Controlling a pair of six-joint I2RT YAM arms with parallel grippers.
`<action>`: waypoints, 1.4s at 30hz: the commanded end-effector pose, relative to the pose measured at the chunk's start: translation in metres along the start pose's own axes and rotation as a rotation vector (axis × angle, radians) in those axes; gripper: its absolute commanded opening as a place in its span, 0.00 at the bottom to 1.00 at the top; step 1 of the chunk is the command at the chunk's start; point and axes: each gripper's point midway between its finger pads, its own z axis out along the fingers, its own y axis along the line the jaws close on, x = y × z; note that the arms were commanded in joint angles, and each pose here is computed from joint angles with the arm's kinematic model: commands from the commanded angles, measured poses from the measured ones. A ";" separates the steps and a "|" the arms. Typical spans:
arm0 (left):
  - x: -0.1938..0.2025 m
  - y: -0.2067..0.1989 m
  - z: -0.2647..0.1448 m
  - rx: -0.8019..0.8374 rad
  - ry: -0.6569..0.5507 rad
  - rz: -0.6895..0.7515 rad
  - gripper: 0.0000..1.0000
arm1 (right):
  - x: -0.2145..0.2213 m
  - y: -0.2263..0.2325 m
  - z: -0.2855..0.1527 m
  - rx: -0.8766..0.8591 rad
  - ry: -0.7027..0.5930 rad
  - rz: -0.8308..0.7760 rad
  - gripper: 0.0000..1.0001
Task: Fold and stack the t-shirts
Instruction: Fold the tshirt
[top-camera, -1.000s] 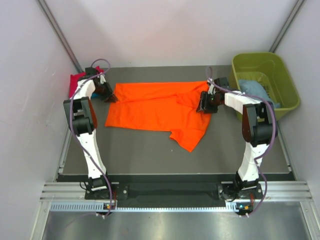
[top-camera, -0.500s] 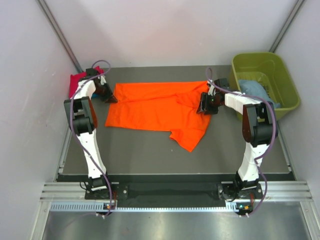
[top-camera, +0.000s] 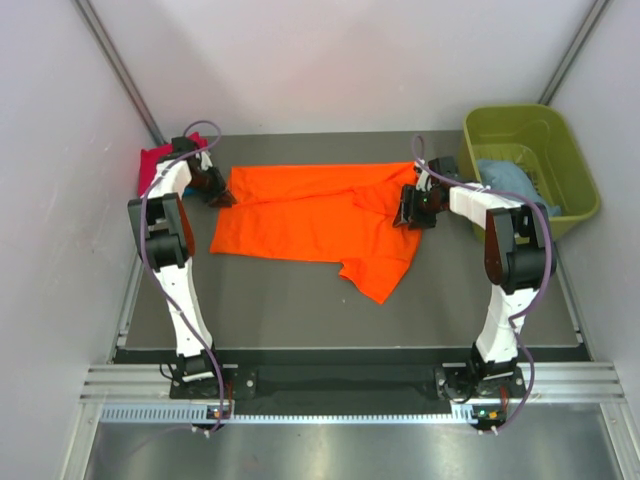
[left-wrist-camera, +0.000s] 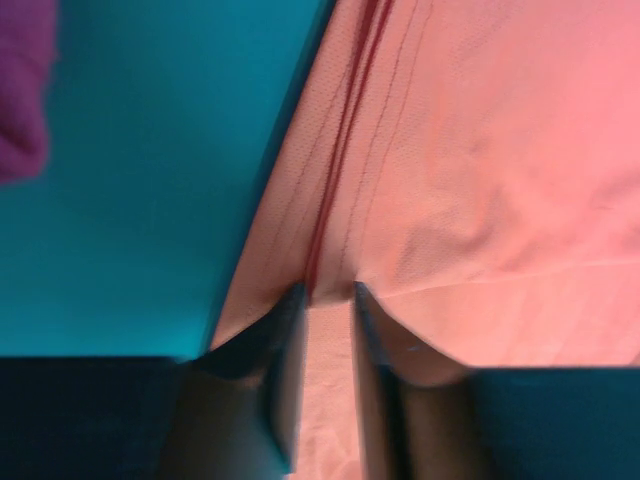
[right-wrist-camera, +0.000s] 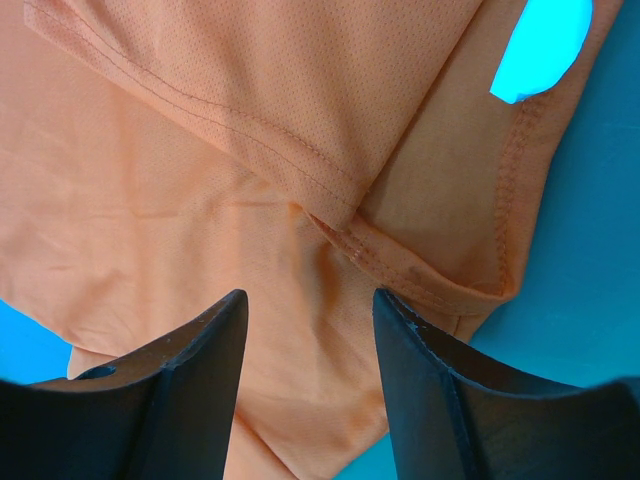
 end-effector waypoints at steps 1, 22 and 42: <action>0.002 -0.001 0.004 -0.013 -0.002 0.019 0.27 | -0.008 -0.007 -0.004 0.028 -0.037 -0.019 0.54; -0.028 0.021 -0.033 -0.077 -0.103 0.028 0.00 | 0.000 -0.026 0.000 0.105 -0.020 -0.042 0.54; -0.052 0.030 -0.051 -0.127 -0.181 0.038 0.00 | 0.000 -0.033 0.005 0.132 -0.013 -0.058 0.53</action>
